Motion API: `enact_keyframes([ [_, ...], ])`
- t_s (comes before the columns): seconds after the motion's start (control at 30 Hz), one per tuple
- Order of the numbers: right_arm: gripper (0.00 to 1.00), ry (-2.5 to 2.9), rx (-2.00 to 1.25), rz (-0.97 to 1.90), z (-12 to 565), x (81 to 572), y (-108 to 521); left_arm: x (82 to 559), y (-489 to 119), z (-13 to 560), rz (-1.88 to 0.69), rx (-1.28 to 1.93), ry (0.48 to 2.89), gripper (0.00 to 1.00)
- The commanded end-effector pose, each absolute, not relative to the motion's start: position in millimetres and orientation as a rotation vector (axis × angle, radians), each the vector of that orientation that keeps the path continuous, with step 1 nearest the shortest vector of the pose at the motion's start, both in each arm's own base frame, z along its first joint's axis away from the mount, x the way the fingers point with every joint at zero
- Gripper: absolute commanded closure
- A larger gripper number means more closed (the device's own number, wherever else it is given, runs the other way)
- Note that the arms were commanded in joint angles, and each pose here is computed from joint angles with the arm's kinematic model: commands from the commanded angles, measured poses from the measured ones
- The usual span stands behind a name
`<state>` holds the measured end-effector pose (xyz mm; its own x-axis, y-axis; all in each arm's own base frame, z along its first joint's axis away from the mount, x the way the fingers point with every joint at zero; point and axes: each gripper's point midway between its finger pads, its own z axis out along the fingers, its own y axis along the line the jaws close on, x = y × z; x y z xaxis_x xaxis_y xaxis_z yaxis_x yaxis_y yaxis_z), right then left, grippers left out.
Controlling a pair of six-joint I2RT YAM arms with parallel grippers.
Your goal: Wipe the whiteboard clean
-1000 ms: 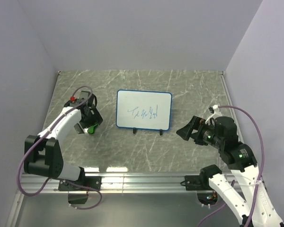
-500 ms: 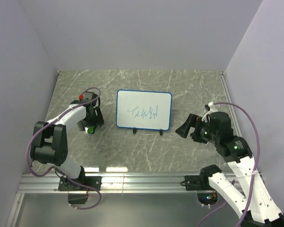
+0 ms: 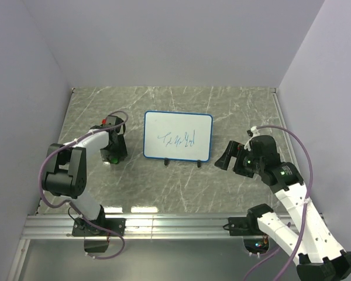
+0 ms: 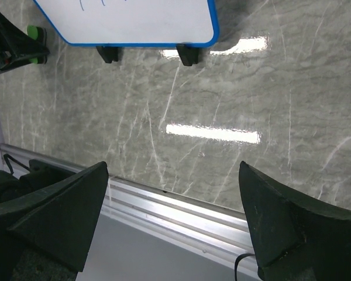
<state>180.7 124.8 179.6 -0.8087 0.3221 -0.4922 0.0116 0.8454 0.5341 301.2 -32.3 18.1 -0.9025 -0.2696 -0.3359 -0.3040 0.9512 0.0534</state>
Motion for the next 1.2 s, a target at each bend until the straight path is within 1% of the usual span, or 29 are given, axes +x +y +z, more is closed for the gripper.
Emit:
enact_keyframes([
  [0.0,0.01,2.396,0.215,0.696,182.6,188.9,126.7,308.3,-31.2,14.5,0.136,-0.400,2.774,0.41],
  [0.07,0.02,2.397,0.220,0.694,181.7,190.1,126.7,307.5,-32.2,11.2,0.129,-0.401,2.788,0.47],
  [0.1,0.02,2.400,0.221,0.692,180.4,190.2,126.7,307.7,-33.1,10.6,0.123,-0.402,2.790,0.54],
  [0.17,0.02,2.397,0.226,0.691,180.0,191.6,126.7,306.7,-37.6,9.0,0.090,-0.409,2.801,0.63],
  [0.2,0.02,2.400,0.227,0.692,178.4,191.6,127.1,307.2,-38.9,9.2,0.081,-0.412,2.803,0.72],
  [0.27,0.02,2.401,0.231,0.696,177.3,192.5,127.8,307.3,-43.4,10.0,0.052,-0.424,2.810,0.81],
  [0.3,0.02,2.403,0.238,0.695,175.3,192.9,127.7,308.0,-44.4,9.8,0.042,-0.425,2.812,0.85],
  [0.4,0.02,2.407,0.244,0.707,172.9,194.7,129.9,309.1,-48.1,8.2,0.022,-0.413,2.828,0.85],
  [0.47,0.02,2.412,0.251,0.716,171.9,196.1,131.8,309.4,-47.9,7.8,0.025,-0.413,2.839,0.81],
  [0.53,0.02,2.413,0.247,0.729,173.2,197.3,134.1,313.1,-48.1,13.9,0.027,-0.417,2.833,0.61],
  [0.57,0.02,2.424,0.247,0.728,171.4,197.5,134.8,310.5,-46.9,16.9,0.038,-0.421,2.843,0.49],
  [0.6,0.02,2.418,0.245,0.732,174.1,198.3,135.3,313.2,-46.6,23.4,0.040,-0.426,2.834,0.30],
  [0.67,0.02,2.422,0.247,0.727,174.6,199.6,135.2,310.0,-44.0,34.4,0.057,-0.430,2.831,0.17],
  [0.77,0.02,2.421,0.258,0.714,173.9,200.5,133.5,311.8,-41.0,49.5,0.066,-0.409,2.796,0.13],
  [0.93,0.02,2.426,0.269,0.699,173.6,202.4,132.0,339.6,-39.8,58.7,0.073,-0.366,2.738,0.15],
  [1.0,0.02,2.431,0.265,0.690,174.2,202.5,131.4,348.5,-40.9,57.1,0.064,-0.344,2.748,0.19],
  [1.17,0.02,2.429,0.277,0.638,176.3,204.2,124.6,347.7,-48.0,34.0,0.024,-0.324,2.815,0.30],
])
